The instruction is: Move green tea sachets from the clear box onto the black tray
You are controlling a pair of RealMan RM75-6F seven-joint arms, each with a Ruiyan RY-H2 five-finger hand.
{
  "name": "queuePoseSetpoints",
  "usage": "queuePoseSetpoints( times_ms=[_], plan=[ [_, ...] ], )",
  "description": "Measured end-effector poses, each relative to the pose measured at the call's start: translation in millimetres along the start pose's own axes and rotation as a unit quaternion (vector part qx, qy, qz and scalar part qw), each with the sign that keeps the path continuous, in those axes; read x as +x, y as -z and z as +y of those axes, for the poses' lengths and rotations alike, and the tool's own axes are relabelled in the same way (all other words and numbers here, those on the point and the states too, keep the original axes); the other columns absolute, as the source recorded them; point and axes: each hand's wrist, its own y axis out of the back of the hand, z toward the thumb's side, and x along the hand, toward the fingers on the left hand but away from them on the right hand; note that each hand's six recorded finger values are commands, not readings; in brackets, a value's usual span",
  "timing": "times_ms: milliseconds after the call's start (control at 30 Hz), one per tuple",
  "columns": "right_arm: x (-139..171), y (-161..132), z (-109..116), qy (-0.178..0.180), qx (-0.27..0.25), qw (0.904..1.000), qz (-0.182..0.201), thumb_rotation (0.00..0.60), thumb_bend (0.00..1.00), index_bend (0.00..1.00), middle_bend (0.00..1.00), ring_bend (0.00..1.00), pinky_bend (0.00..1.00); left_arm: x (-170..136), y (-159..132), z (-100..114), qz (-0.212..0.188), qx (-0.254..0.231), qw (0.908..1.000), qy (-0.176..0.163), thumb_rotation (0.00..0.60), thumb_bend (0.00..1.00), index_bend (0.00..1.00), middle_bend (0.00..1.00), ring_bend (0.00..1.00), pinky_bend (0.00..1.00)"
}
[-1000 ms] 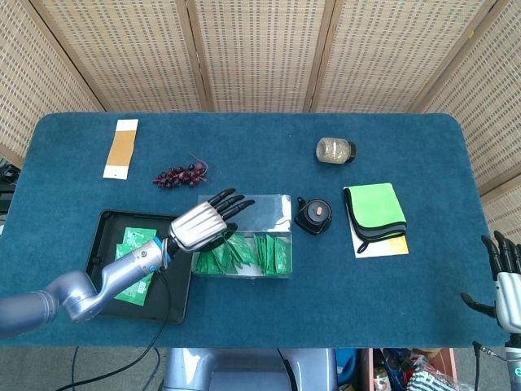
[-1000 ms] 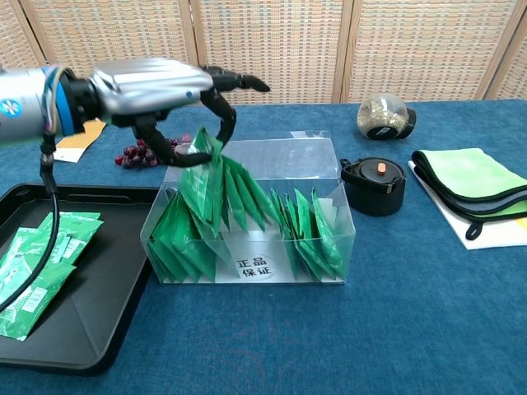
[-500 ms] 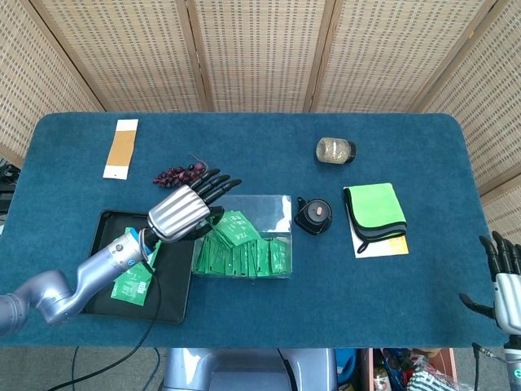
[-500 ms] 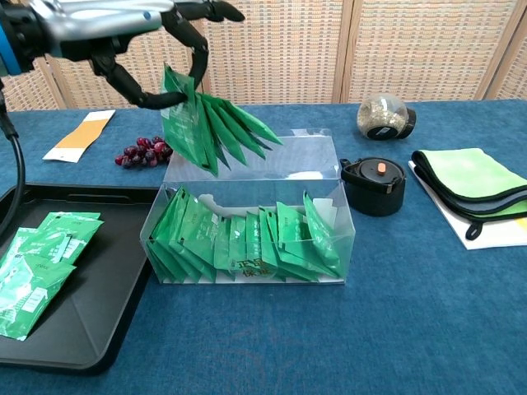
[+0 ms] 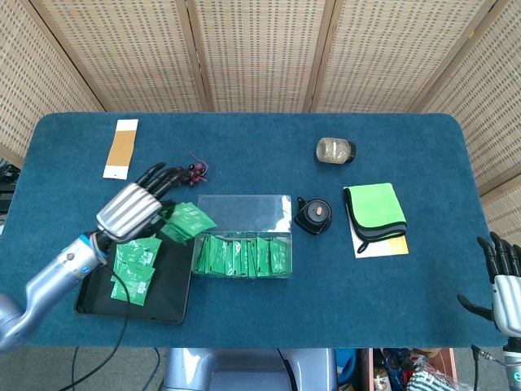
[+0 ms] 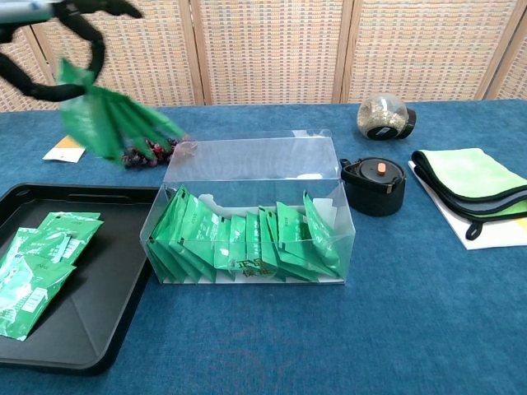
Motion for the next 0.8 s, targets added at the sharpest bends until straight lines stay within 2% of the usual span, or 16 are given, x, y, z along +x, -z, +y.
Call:
queuePoseSetpoints(
  times_ms=[167, 333, 600, 800],
  plan=[
    [1.4, -5.0, -0.8, -0.001, 0.003, 1.0000, 0.008, 0.600, 0.00, 0.00, 0.00, 0.00, 0.00, -42.9, 21.7, -15.2, 0.070, 0.007, 0.9964, 0.046, 0.600, 0.49, 0.70, 0.00, 0.00, 0.00],
    [2.8, -8.7, -2.3, -0.003, 0.006, 0.9999, 0.012, 0.600, 0.00, 0.00, 0.00, 0.00, 0.00, -68.7, 28.2, -40.0, 0.103, -0.016, 0.9916, 0.077, 0.600, 0.51, 0.70, 0.00, 0.00, 0.00],
    [4.1, -11.5, -5.3, -0.006, 0.012, 0.9998, 0.013, 0.600, 0.00, 0.00, 0.00, 0.00, 0.00, -77.8, 22.2, -67.8, 0.098, -0.062, 0.9867, 0.114, 0.600, 0.52, 0.70, 0.00, 0.00, 0.00],
    [3.8, -10.5, -6.4, -0.008, 0.013, 0.9998, 0.010, 0.600, 0.00, 0.00, 0.00, 0.00, 0.00, -75.4, 17.2, -82.5, 0.086, -0.065, 0.9850, 0.135, 0.600, 0.52, 0.70, 0.00, 0.00, 0.00]
  ],
)
